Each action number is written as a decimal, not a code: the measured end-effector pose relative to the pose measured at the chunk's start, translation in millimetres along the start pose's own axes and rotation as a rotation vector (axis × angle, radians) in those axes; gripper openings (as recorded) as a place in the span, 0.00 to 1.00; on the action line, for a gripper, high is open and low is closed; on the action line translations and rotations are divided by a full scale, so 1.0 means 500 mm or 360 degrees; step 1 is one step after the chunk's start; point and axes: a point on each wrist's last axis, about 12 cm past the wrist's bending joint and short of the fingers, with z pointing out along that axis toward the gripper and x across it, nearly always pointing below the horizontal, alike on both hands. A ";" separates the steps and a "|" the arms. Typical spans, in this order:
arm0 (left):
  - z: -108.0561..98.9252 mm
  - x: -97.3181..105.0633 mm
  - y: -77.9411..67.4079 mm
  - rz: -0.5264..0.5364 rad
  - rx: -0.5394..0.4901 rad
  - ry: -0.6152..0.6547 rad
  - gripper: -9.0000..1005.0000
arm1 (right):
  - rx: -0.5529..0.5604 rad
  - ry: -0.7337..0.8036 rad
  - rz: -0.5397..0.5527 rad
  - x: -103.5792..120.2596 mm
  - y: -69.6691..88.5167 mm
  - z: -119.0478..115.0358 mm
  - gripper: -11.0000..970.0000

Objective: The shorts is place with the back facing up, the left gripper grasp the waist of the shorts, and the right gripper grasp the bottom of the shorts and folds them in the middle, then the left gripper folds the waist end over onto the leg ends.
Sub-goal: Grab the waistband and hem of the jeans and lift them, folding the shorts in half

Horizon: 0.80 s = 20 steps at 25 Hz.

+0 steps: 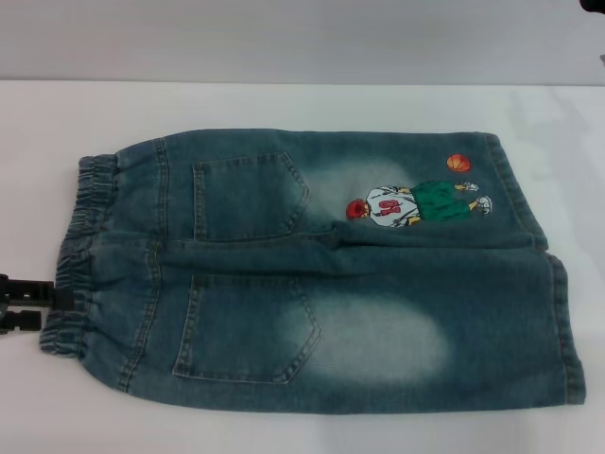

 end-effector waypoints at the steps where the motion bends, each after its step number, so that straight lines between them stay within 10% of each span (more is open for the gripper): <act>1: 0.000 0.000 0.000 0.0000 0.0000 0.0001 0.68 | 0.0000 0.0000 0.0000 0.000 0.000 0.000 0.57; 20: 0.004 -0.003 -0.007 0.0013 0.0015 0.0013 0.67 | -0.0007 -0.0007 -0.0001 -0.002 0.001 0.005 0.57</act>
